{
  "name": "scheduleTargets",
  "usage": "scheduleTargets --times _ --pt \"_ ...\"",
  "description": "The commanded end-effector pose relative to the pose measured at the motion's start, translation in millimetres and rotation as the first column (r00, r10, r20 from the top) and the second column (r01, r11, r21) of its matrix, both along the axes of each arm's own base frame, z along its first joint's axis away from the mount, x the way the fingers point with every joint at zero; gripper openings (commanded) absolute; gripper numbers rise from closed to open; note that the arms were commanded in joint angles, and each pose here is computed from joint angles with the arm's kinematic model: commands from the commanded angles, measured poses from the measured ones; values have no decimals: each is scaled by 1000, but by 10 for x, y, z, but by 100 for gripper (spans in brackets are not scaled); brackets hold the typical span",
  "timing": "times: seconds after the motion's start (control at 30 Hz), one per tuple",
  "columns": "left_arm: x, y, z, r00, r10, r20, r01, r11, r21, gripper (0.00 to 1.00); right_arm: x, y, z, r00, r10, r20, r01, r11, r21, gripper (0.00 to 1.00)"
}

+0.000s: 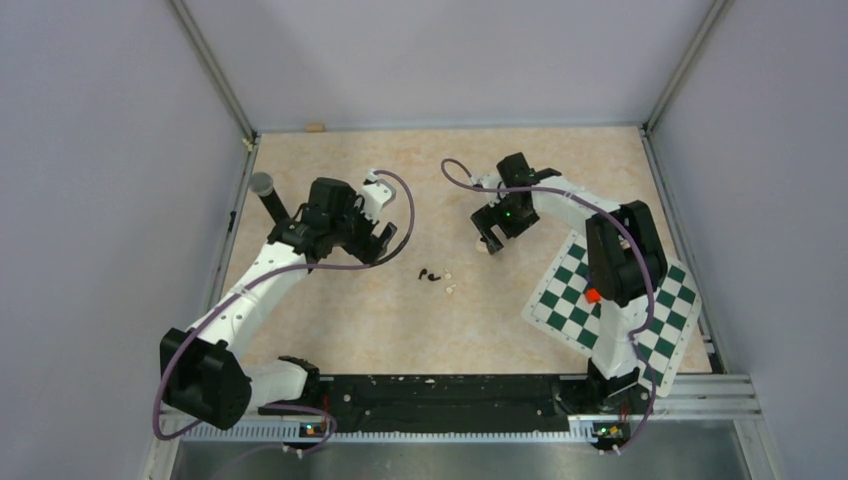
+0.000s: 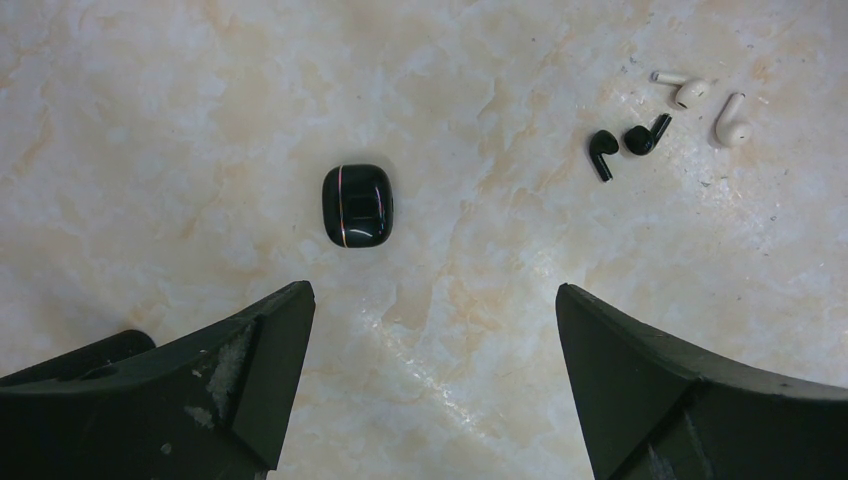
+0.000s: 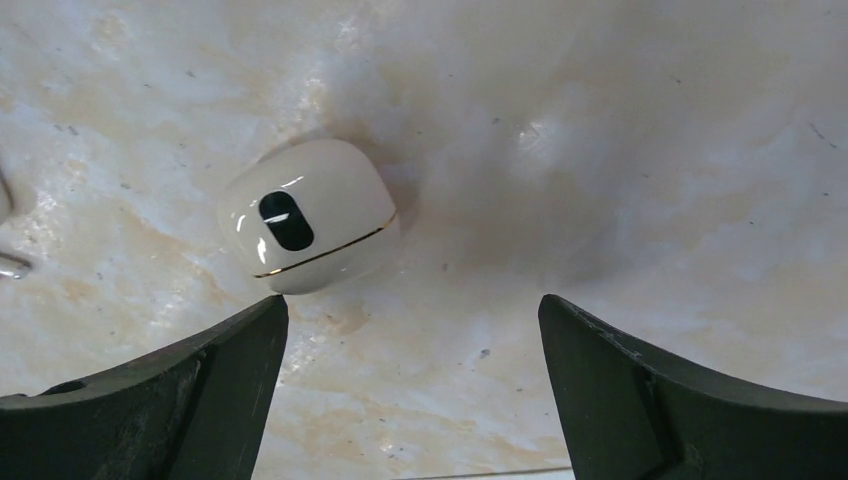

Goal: Insert the wireless bluetooth earbuds into the charging case
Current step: Adjust the charging case at the center of the board.

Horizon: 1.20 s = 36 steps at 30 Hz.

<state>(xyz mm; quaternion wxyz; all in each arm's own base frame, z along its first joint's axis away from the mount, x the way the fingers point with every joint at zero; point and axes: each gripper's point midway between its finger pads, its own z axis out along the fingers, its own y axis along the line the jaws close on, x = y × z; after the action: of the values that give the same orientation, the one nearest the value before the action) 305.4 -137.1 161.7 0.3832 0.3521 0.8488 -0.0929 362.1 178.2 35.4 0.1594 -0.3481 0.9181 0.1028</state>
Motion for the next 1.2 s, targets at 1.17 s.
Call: scheduleTargets --times 1.17 --pt "30 -38 117 999 -5 46 7 999 -32 96 142 80 -84 994 41 106 -35 998 -59 97"
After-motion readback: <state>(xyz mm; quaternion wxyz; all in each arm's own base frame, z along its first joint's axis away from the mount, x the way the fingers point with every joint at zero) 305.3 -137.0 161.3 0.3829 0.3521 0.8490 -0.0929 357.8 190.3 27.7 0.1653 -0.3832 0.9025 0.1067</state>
